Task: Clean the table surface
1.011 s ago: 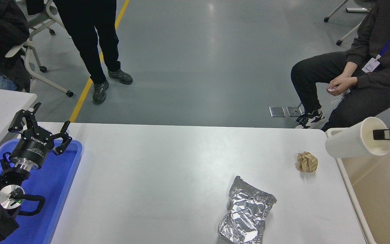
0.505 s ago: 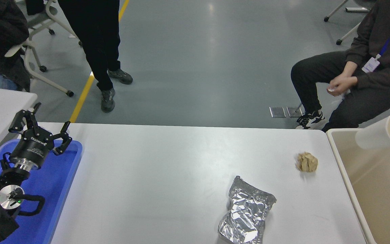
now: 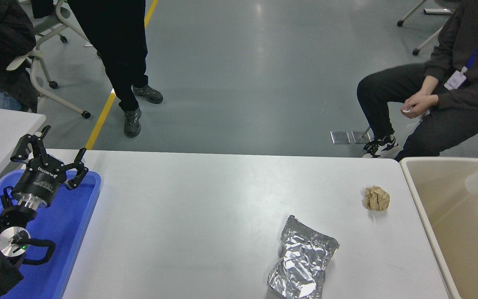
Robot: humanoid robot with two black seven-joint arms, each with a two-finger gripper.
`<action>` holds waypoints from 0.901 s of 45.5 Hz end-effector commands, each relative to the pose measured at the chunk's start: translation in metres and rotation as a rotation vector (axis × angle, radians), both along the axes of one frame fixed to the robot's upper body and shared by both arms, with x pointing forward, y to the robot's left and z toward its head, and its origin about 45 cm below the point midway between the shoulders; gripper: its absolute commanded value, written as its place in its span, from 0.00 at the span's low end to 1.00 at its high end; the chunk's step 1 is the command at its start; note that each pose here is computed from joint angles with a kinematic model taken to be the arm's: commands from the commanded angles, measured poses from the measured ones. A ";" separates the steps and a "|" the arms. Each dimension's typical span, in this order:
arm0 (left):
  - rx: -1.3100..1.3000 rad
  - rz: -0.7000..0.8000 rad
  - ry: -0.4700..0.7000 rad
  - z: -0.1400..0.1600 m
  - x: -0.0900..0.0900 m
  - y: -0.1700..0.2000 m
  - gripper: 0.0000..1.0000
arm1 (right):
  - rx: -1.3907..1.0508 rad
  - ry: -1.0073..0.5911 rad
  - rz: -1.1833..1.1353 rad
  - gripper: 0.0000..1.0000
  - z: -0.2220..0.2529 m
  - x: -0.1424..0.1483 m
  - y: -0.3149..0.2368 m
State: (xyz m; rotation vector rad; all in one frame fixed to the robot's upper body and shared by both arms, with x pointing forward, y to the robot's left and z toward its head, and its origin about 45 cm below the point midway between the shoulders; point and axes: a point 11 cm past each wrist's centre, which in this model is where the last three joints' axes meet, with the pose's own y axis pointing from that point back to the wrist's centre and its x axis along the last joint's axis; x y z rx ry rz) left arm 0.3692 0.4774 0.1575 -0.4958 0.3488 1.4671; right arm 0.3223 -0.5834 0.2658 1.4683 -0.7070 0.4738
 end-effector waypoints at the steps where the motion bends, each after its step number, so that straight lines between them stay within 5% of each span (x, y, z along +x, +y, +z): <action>1: -0.001 0.001 -0.001 0.000 0.000 0.000 1.00 | -0.073 0.022 -0.051 0.00 -0.040 -0.010 -0.024; 41: 0.000 0.000 0.000 0.000 0.000 0.000 1.00 | -0.244 0.008 -0.150 0.00 -0.117 -0.004 -0.026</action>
